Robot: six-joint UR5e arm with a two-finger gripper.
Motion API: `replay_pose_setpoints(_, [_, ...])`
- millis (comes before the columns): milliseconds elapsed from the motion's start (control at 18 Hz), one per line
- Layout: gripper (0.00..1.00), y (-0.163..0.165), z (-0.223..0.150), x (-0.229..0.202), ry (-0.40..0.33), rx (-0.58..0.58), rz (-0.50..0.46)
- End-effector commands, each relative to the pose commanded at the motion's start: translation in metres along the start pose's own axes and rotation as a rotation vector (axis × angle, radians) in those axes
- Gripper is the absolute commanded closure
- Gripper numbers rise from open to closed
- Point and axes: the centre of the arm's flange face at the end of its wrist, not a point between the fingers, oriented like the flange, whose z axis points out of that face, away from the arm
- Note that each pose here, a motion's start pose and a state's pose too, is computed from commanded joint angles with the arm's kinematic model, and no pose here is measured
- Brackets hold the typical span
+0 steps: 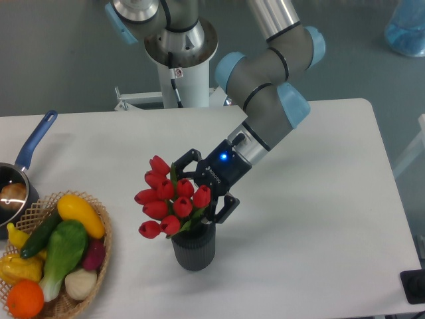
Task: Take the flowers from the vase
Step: 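Close the gripper on the tulip stems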
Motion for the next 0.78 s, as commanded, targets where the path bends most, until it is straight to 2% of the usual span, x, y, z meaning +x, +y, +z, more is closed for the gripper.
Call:
replay_pose_setpoints(611, [0.02,-0.0025,0.0004,-0.0007,0.001,0.034,0.0])
replay_pose_setpoints(722, [0.12,-0.0025,0.0004,-0.0007,0.001,0.034,-0.002])
replay_pose_setpoints(778, [0.22,-0.0025,0.0004,-0.0007,0.001,0.034,-0.002])
